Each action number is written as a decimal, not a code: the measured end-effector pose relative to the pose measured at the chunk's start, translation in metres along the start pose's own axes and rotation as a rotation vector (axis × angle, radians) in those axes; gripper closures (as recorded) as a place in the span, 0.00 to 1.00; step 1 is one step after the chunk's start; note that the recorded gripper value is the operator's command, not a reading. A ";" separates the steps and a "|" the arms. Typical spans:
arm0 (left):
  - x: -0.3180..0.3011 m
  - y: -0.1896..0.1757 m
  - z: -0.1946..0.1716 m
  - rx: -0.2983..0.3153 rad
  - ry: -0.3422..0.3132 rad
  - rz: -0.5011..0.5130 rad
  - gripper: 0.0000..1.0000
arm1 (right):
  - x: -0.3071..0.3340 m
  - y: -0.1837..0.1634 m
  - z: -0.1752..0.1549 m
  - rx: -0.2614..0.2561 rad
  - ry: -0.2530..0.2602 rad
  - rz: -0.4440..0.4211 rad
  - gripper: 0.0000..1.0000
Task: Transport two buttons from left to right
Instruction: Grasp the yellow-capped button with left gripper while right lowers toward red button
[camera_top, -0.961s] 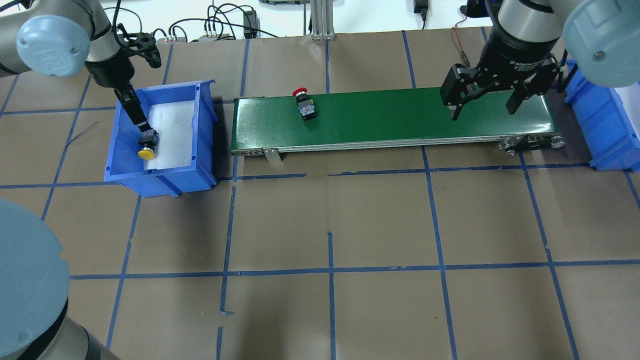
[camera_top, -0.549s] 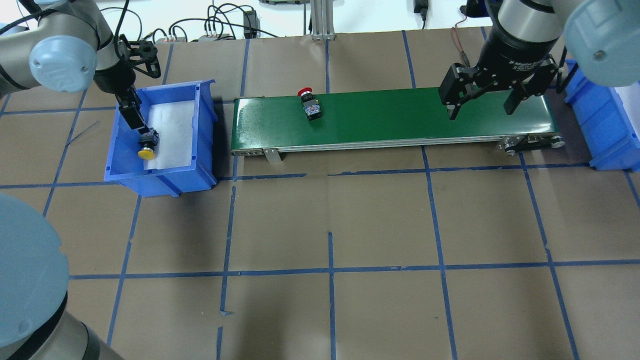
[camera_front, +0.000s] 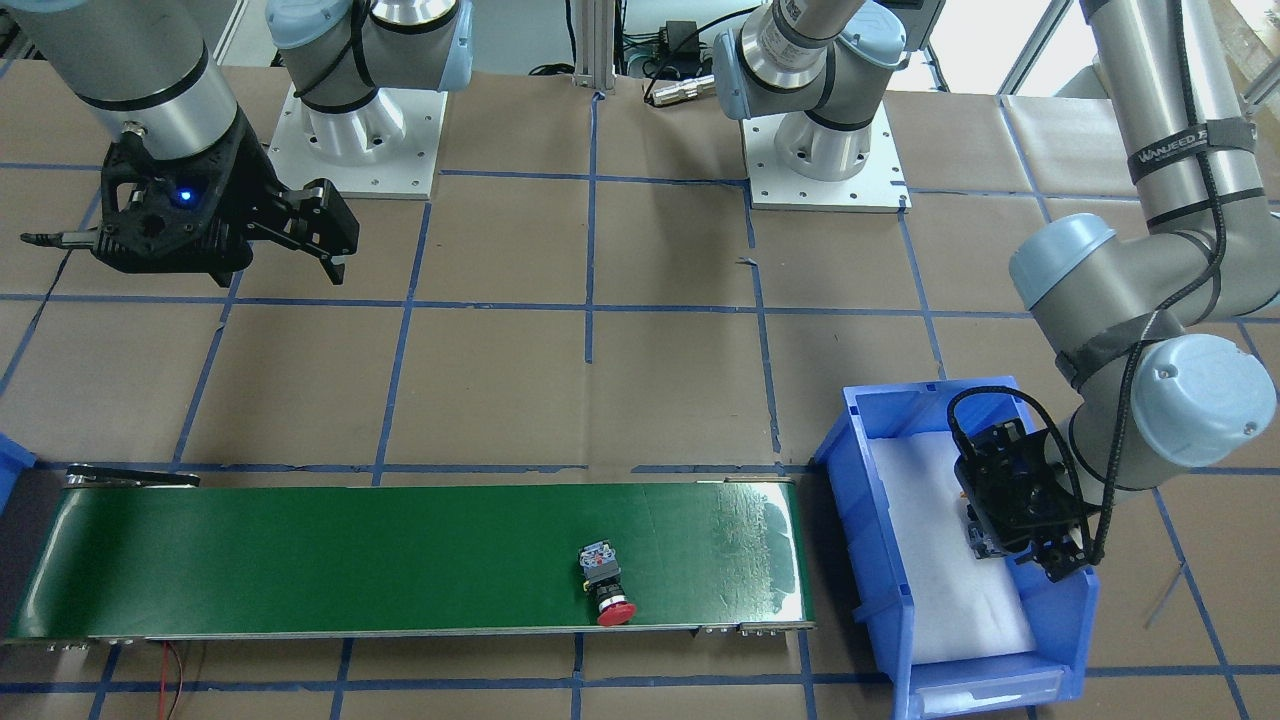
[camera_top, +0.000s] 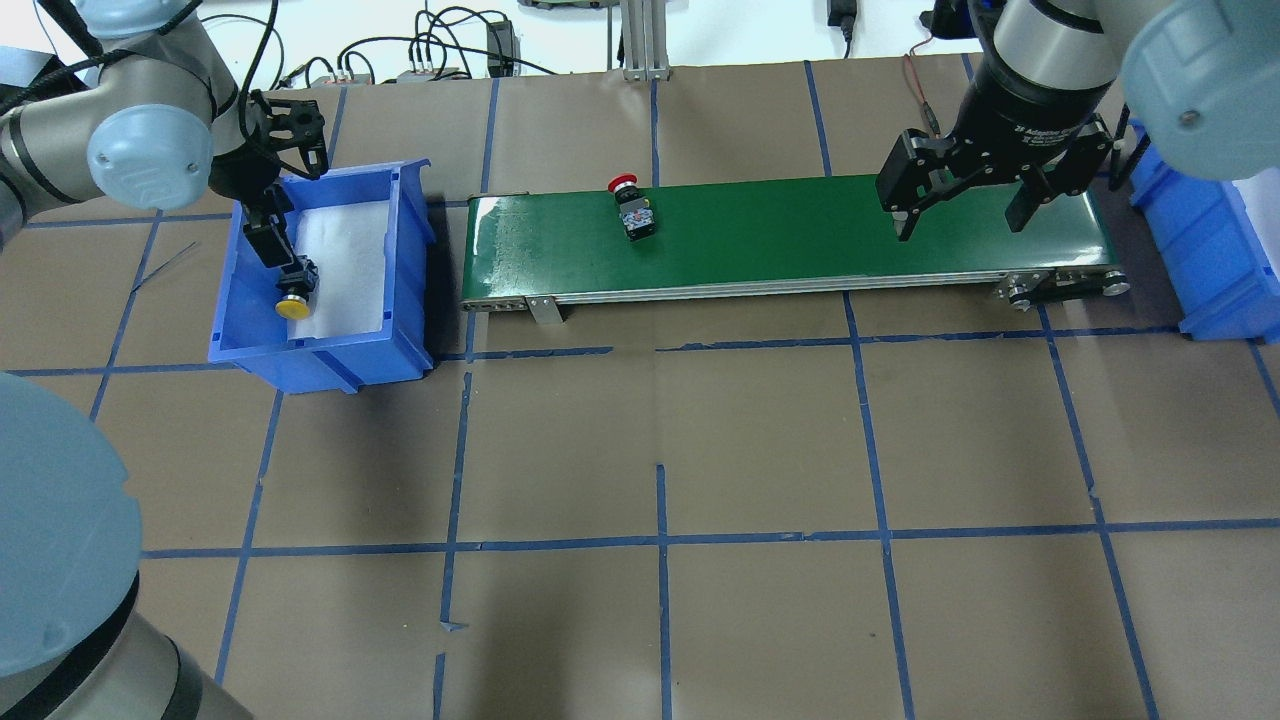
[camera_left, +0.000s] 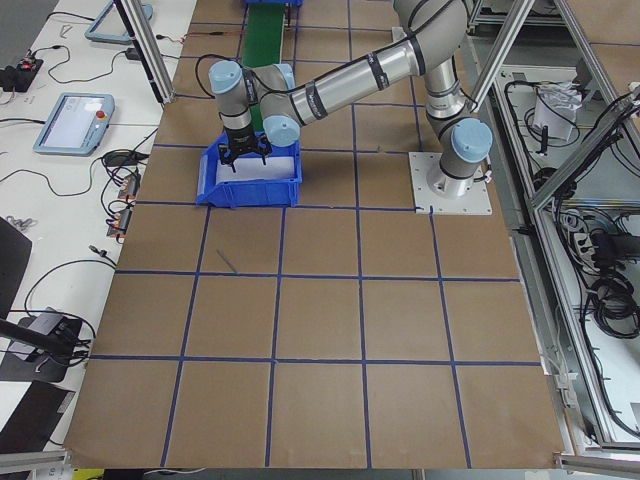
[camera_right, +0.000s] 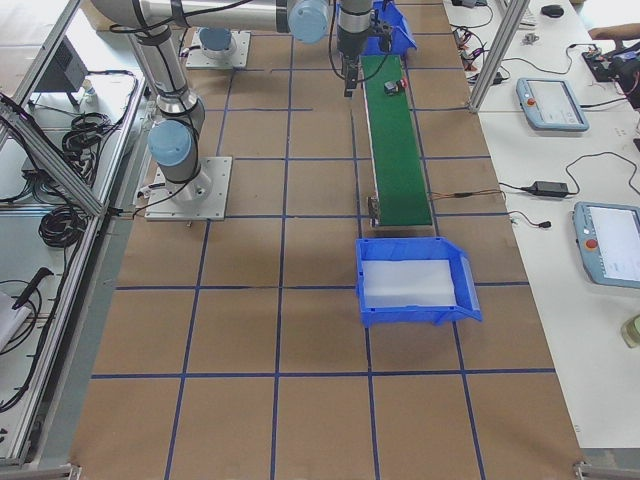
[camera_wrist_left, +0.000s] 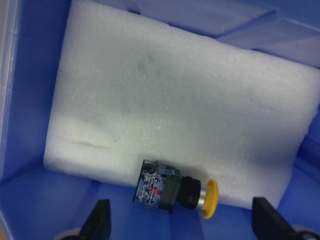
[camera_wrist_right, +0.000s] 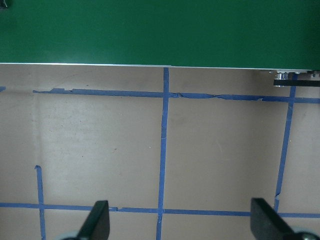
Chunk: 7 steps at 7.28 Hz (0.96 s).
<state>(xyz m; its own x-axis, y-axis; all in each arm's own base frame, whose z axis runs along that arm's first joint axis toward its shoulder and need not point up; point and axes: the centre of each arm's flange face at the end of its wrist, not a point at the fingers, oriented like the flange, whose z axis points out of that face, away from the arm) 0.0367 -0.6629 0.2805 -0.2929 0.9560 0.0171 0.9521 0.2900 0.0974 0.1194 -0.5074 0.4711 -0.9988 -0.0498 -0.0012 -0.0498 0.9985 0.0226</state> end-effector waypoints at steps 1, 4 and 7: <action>-0.001 -0.001 0.007 0.000 0.004 0.019 0.01 | 0.000 -0.001 0.002 -0.003 -0.001 0.001 0.00; 0.001 -0.002 0.026 0.000 0.024 0.068 0.01 | 0.001 -0.004 0.005 -0.007 0.001 0.007 0.00; -0.002 0.000 0.043 0.000 0.046 0.076 0.01 | 0.003 -0.012 0.009 0.015 0.011 0.007 0.00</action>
<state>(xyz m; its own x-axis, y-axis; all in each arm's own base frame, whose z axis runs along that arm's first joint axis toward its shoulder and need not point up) 0.0407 -0.6631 0.2375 -0.2238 0.9721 0.0697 0.9716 0.2169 0.0944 0.1168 -0.5192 0.4619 -0.9990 -0.0427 0.0098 -0.0427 0.9991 0.0081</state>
